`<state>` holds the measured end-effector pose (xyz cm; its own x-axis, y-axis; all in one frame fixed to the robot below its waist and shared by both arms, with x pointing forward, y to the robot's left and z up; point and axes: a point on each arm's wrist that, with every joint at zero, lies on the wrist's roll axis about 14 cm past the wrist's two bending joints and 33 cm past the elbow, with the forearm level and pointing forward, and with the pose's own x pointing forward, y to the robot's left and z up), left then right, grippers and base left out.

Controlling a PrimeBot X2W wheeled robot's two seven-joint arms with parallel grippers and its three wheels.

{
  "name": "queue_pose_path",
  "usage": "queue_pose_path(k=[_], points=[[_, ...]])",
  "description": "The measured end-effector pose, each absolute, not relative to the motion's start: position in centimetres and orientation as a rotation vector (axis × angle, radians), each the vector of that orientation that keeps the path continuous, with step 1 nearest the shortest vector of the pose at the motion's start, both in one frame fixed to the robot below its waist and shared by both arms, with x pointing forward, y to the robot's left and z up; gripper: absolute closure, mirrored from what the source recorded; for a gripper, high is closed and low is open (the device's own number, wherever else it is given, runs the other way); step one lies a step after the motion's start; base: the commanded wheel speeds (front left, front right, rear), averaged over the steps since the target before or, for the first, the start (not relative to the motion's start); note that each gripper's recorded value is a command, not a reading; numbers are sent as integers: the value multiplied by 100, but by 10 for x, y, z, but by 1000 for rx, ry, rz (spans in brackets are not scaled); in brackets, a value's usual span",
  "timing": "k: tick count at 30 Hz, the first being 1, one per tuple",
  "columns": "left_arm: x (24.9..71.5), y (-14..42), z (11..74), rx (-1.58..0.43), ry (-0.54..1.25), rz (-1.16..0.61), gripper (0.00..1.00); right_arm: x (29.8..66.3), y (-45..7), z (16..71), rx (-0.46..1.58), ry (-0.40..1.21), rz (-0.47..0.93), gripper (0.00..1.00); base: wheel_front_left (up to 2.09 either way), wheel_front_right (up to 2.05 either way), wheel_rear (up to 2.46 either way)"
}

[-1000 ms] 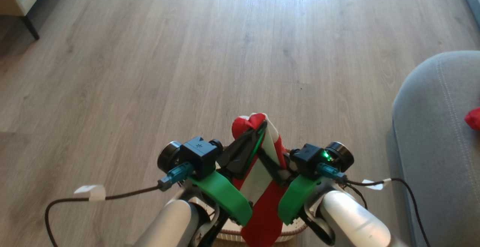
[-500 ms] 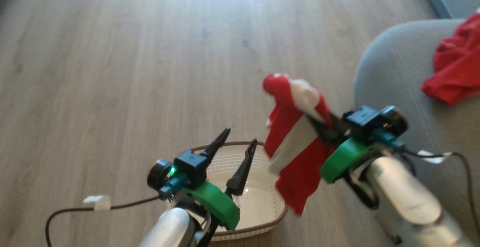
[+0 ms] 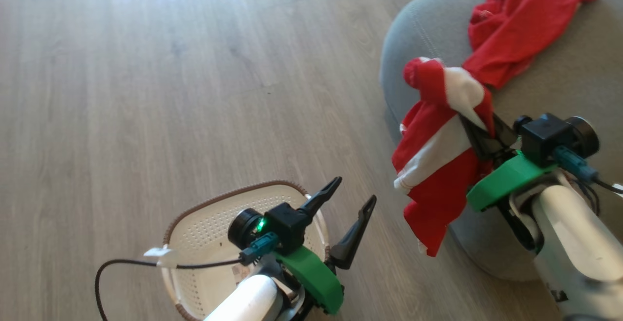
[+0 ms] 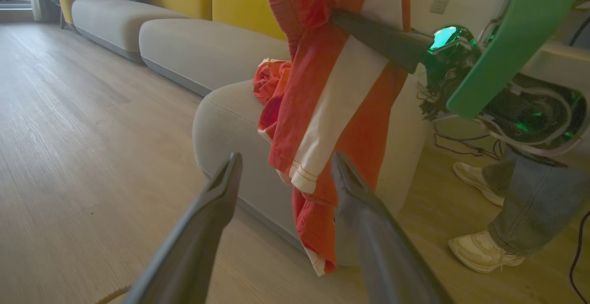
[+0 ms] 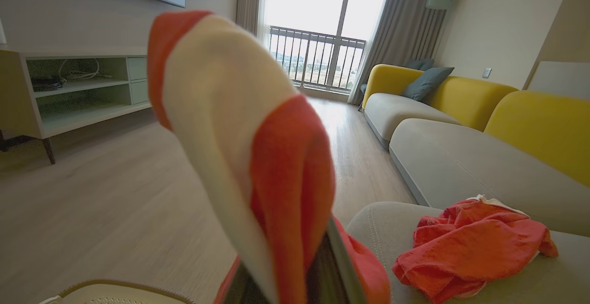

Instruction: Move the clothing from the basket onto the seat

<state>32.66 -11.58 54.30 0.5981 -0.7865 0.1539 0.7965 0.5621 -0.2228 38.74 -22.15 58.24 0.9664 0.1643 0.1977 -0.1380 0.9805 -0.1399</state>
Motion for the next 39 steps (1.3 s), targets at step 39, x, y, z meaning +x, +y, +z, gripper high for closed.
queue_pose_path(k=[39], points=[[501, -121, 362, -423, 147, -868, 0, 617, -468, 686, -195, -475, -514, 100, 0, 0, 0]])
